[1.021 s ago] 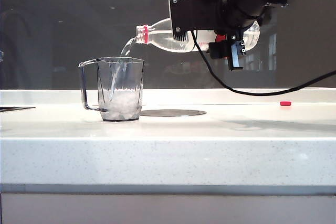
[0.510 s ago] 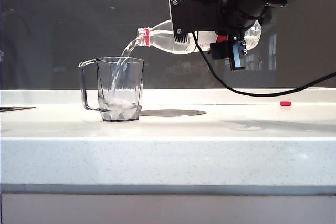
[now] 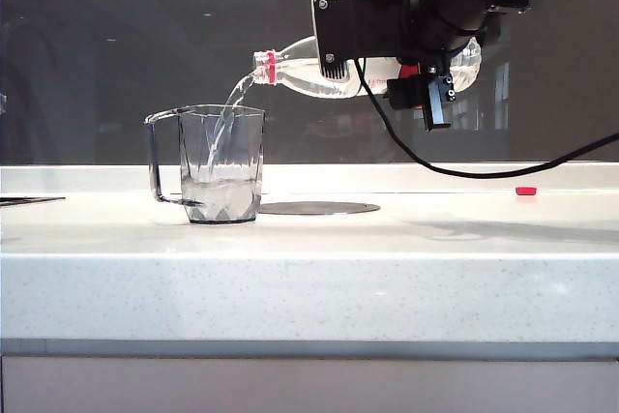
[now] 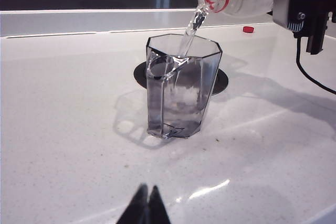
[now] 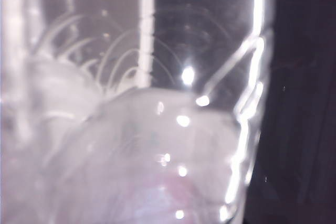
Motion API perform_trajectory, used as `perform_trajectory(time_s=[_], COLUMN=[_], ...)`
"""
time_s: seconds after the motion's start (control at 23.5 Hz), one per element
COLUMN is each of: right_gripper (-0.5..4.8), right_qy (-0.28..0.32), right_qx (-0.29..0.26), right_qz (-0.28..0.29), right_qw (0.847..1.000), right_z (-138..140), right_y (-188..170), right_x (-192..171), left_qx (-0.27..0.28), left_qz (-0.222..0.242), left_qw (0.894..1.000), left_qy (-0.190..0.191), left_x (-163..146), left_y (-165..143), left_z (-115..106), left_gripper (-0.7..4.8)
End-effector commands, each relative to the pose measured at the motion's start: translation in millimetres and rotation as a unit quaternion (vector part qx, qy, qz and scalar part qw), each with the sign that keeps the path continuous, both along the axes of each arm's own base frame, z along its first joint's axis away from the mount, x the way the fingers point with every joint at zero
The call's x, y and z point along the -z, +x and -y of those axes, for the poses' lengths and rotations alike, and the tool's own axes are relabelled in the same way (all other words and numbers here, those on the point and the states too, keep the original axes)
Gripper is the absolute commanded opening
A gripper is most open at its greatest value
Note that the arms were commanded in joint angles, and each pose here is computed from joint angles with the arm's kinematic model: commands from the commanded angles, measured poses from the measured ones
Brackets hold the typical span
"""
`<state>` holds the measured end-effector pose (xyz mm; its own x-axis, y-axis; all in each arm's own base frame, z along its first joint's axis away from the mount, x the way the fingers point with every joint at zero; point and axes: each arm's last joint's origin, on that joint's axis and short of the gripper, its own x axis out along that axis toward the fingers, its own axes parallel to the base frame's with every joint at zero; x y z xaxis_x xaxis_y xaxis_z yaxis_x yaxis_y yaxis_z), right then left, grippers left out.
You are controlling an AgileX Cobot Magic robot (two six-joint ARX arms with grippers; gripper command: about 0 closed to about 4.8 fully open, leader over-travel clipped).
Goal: Pick up the mineral water bottle on the table and pour water into the mug until it's half full.
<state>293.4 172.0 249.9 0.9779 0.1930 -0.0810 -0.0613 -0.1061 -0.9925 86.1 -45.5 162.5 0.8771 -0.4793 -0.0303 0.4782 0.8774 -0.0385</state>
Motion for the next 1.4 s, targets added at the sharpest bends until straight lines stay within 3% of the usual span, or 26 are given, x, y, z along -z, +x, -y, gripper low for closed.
perform_trajectory(time_s=[0.04,1.4], right_gripper=[3.04,3.04], right_qy=[0.021,0.005], right_qx=[0.001,-0.003], right_qz=[0.031,0.03], right_qw=[0.999,1.0], right_z=[-0.3,-2.0], right_y=[-0.4,-1.5], right_x=[-11.6,-10.9], left_qx=[0.002,0.002], left_qz=[0.007,0.007], left_qw=[1.0,1.0], left_qy=[-0.003,-0.003], left_x=[-2.1,-2.1], left_y=[-0.1,-0.2], left_z=[0.1,0.1], left_gripper=[-0.04,-0.04])
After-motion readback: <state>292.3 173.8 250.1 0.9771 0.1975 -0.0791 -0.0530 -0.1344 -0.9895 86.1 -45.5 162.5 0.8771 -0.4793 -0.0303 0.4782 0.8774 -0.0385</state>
